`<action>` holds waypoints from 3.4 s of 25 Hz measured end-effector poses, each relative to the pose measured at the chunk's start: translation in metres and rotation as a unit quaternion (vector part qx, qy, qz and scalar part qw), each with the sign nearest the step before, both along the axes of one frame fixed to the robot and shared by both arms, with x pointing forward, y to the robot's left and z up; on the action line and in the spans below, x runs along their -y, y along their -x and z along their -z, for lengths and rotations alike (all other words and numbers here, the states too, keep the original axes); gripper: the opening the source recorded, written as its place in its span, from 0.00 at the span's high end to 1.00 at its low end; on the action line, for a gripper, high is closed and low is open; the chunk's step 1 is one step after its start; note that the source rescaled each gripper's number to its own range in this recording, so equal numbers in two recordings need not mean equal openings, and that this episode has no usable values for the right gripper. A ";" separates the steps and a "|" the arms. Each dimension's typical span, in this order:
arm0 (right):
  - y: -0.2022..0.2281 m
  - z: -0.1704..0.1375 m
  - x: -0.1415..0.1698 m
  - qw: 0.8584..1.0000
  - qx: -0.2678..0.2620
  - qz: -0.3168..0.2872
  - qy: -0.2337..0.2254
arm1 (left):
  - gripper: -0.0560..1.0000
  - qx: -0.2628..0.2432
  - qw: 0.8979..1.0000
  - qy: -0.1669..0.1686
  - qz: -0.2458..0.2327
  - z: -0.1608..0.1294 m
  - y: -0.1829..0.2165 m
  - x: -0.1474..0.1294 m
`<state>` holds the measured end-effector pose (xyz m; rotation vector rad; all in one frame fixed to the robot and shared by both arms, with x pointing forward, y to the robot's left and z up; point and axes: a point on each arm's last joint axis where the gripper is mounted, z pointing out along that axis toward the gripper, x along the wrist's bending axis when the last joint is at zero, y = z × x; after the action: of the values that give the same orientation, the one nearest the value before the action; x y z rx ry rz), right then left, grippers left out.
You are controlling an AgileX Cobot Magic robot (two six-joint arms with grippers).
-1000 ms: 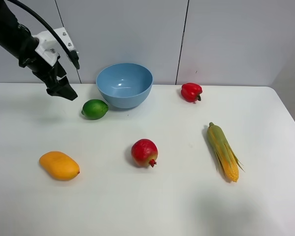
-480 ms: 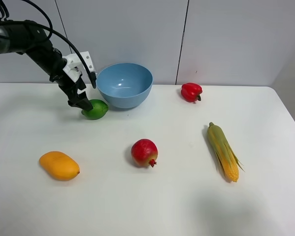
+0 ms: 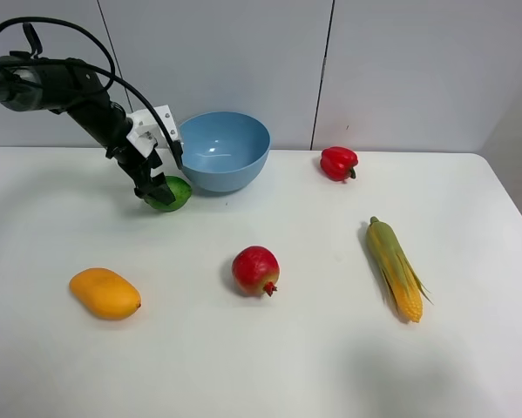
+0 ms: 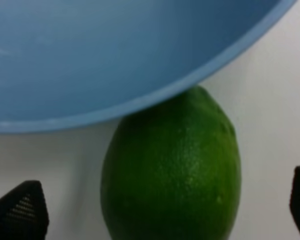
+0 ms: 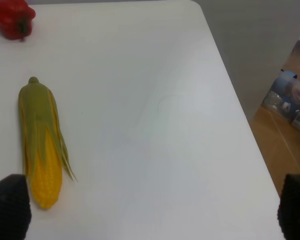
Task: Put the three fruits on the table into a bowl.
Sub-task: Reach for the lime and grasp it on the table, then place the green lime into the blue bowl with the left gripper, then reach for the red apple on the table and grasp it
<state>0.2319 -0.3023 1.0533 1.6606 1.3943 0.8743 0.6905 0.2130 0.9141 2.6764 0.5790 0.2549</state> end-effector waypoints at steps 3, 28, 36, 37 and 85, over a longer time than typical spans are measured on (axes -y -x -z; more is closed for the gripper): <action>0.000 0.001 0.000 1.000 -0.001 0.000 0.000 | 0.06 -0.014 1.000 -0.001 -0.001 0.014 0.000 0.000; -0.001 0.001 0.000 1.000 -0.002 0.000 0.000 | 0.92 -0.064 0.996 -0.001 -0.066 -0.017 0.012 -0.004; -0.001 0.001 0.000 1.000 -0.002 0.000 0.000 | 0.92 -0.105 0.928 0.061 -0.353 -0.120 0.047 -0.003; -0.001 0.001 0.000 1.000 -0.002 0.000 0.000 | 0.92 -0.099 0.917 0.078 -0.378 -0.124 0.046 0.000; -0.001 0.001 0.000 1.000 -0.002 0.000 0.000 | 0.02 0.034 0.964 0.138 -0.227 -0.116 0.011 0.113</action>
<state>0.2325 -0.3023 1.0519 1.6642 1.3975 0.8711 0.6798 0.0995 1.0296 2.2315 1.1155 0.3579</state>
